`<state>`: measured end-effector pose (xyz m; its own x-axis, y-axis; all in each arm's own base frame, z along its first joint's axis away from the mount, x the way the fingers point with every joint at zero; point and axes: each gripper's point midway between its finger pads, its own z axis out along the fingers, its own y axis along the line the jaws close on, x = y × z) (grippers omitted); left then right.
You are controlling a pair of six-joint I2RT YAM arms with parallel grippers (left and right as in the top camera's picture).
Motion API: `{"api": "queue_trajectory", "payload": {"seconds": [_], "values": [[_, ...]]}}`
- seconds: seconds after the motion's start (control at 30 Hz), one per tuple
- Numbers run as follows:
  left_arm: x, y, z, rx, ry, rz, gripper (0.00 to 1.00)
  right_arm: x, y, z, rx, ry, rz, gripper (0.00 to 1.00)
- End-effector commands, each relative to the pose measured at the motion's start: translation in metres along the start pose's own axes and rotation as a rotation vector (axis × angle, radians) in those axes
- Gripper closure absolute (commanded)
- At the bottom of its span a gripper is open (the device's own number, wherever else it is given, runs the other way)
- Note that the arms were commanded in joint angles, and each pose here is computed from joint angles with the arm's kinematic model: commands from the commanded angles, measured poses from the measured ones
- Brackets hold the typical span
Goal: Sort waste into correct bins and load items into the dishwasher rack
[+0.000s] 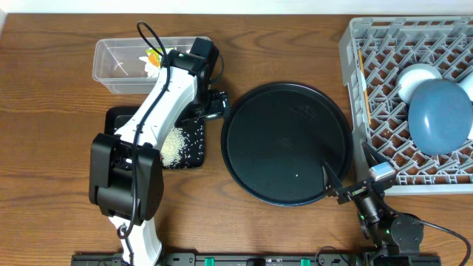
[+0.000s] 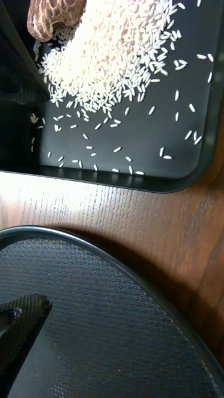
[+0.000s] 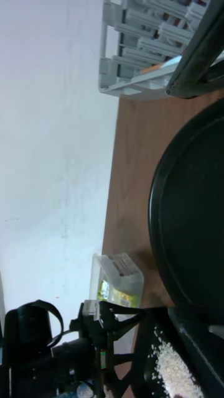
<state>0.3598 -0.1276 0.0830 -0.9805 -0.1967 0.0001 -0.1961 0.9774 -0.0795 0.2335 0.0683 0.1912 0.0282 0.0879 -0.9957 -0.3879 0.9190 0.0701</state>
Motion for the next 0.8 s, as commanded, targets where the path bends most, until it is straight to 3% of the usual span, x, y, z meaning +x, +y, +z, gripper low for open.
{"api": "queue_trajectory", "payload": {"seconds": [0.0, 0.23, 0.77], "values": [[0.0, 0.001, -0.005, 0.001, -0.013, 0.0, 0.02, -0.002, -0.005, -0.001, 0.021, -0.011, -0.076, 0.01], [0.0, 0.001, -0.005, 0.001, -0.013, 0.0, 0.02, 0.026, -0.007, -0.002, 0.026, 0.099, -0.064, 0.01], [0.0, 0.001, -0.005, 0.001, -0.013, 0.0, 0.02, 0.026, -0.006, -0.002, 0.021, 0.101, -0.063, 0.01]]}}
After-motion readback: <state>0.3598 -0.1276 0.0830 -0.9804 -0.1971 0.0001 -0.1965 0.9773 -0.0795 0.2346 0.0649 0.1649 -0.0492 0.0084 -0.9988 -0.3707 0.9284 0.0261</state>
